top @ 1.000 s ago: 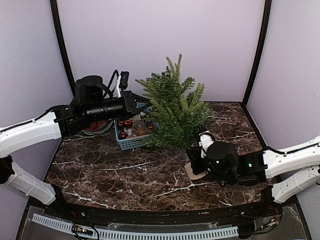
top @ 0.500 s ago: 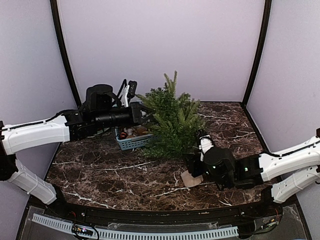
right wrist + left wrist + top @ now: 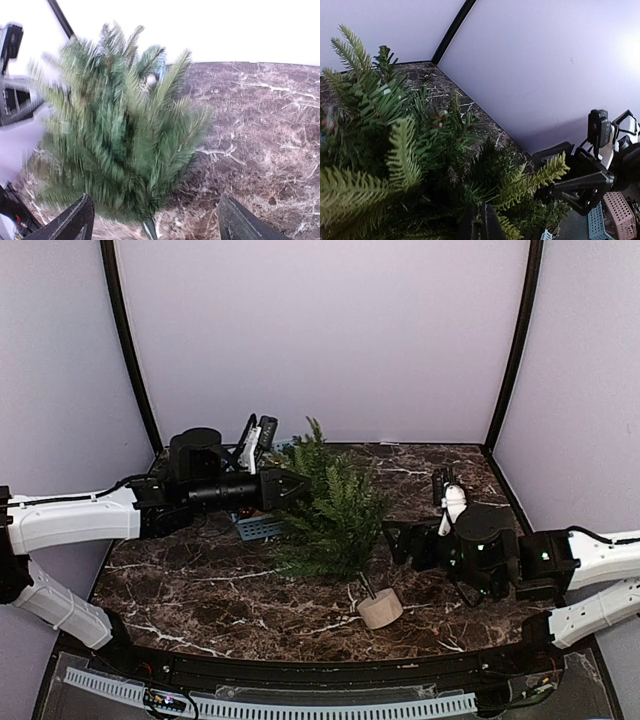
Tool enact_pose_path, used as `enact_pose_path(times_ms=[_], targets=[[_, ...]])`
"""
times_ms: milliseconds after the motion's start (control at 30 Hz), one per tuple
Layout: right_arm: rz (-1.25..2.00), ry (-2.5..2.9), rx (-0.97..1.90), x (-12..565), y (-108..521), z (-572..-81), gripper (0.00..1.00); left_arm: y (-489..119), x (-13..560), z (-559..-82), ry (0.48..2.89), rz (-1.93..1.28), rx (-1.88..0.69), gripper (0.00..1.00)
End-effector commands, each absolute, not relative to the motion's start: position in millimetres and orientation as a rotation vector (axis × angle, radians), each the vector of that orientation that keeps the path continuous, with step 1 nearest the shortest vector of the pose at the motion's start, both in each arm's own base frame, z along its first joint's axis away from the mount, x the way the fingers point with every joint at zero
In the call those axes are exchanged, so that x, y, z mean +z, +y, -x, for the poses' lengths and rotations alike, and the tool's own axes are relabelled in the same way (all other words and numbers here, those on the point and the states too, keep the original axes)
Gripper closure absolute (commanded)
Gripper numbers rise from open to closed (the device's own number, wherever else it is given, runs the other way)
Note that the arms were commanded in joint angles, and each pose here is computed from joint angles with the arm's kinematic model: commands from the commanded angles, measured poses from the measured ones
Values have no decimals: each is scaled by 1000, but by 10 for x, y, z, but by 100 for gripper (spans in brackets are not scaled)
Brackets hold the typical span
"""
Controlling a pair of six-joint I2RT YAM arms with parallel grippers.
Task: Decorate the small christmas tree
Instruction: Pass from the left arm to the right, then place the Christmas tree at the center of the board.
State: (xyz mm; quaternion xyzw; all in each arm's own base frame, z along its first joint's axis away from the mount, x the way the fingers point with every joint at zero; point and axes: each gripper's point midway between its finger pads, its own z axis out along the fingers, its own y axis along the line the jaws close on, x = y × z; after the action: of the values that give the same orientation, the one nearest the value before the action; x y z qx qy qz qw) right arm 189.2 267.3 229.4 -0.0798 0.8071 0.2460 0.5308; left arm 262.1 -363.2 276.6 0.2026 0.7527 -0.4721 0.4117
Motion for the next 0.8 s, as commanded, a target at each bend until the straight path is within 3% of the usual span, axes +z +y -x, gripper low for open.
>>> enact_pose_path(times_ms=[0, 433, 767], targets=[[141, 1963, 584, 2704, 2597, -2006, 13, -3600, 3363, -2430, 1650, -603, -1260, 100], [227, 2054, 649, 3439, 2890, -2566, 19, -3773, 3703, -2159, 1514, -830, -1304, 100], [220, 1975, 730, 3928, 3011, -2806, 25, -3835, 3619, -1979, 1538, -900, -1325, 100]])
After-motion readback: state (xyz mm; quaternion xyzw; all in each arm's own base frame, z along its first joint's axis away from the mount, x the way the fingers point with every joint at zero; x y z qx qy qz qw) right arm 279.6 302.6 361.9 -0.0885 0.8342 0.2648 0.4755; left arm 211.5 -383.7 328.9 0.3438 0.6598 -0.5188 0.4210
